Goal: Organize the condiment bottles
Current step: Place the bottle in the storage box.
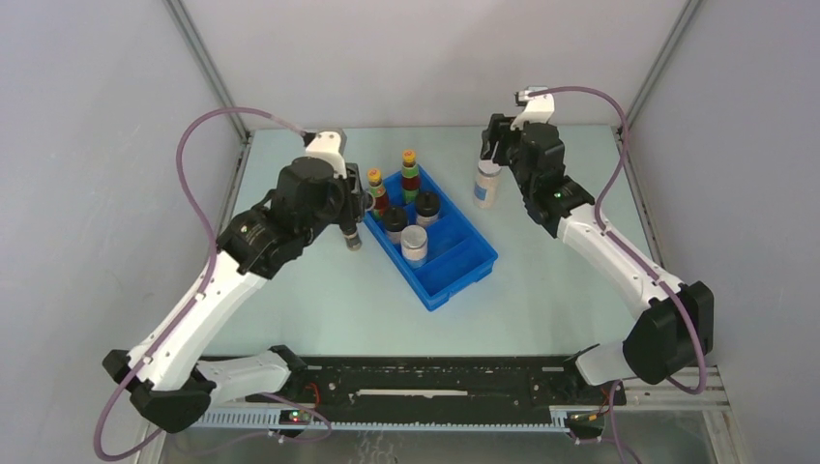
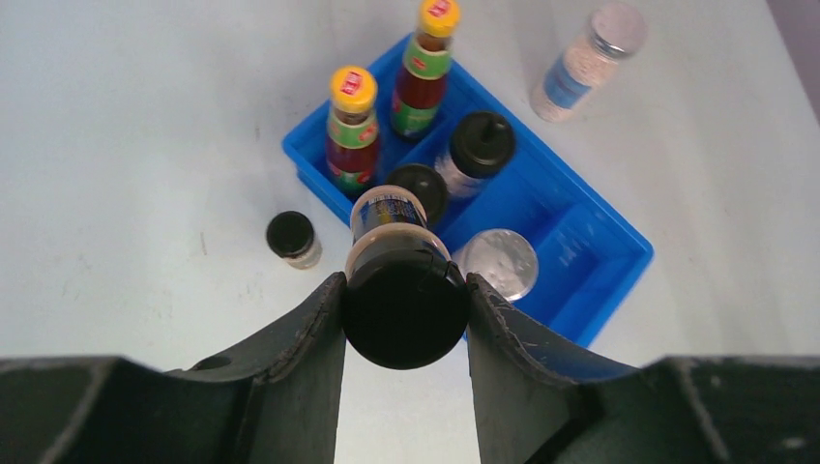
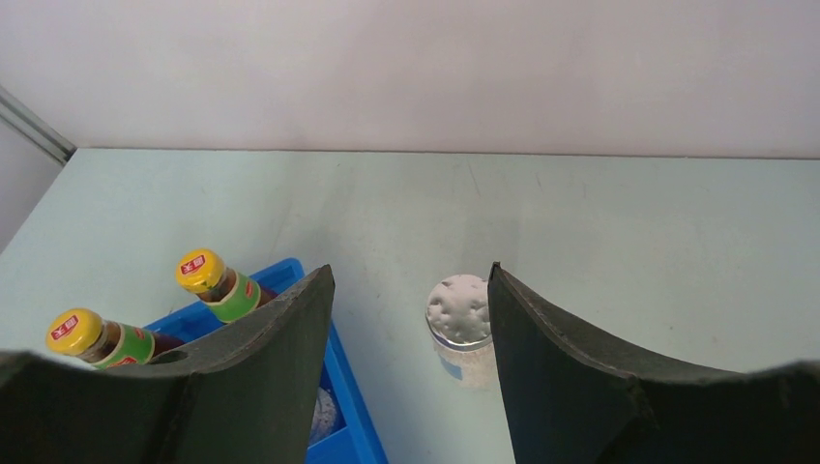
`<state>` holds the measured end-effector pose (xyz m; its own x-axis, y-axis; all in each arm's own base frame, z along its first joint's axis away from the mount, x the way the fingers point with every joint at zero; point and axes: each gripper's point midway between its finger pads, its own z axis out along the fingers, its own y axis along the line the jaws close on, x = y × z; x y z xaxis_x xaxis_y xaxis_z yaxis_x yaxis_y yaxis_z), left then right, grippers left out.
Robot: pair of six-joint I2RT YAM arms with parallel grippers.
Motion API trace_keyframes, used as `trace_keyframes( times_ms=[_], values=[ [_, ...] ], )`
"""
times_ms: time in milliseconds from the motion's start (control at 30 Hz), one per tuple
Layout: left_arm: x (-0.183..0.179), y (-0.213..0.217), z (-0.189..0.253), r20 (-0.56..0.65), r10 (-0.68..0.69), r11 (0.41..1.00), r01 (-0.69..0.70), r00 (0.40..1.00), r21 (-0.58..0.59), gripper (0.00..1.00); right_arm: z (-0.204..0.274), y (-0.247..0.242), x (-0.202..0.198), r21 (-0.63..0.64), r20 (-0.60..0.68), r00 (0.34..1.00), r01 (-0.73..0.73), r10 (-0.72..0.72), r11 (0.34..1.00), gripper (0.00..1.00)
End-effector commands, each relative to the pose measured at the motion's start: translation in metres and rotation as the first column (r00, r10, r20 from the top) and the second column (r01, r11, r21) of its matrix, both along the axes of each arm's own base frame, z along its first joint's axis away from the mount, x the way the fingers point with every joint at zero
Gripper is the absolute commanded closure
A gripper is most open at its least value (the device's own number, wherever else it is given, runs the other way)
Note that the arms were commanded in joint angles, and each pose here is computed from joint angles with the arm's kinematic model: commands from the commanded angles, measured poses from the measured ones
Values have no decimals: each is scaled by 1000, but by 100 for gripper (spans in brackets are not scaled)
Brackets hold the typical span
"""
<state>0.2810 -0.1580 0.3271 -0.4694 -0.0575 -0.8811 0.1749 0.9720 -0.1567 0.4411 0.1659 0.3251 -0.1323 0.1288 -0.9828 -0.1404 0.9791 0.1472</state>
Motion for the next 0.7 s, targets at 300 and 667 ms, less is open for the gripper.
trace_keyframes(
  times_ms=[300,667],
  values=[
    [-56,-53,-7,-14,-352,930,352,936,103,100,1,-21,12,44,3,997,77,-77,996,32],
    [-71,-98,-33,-115,-500,841,513,858,170,100,-5,-30,19,48,-6,996,94,-94,994,32]
  ],
)
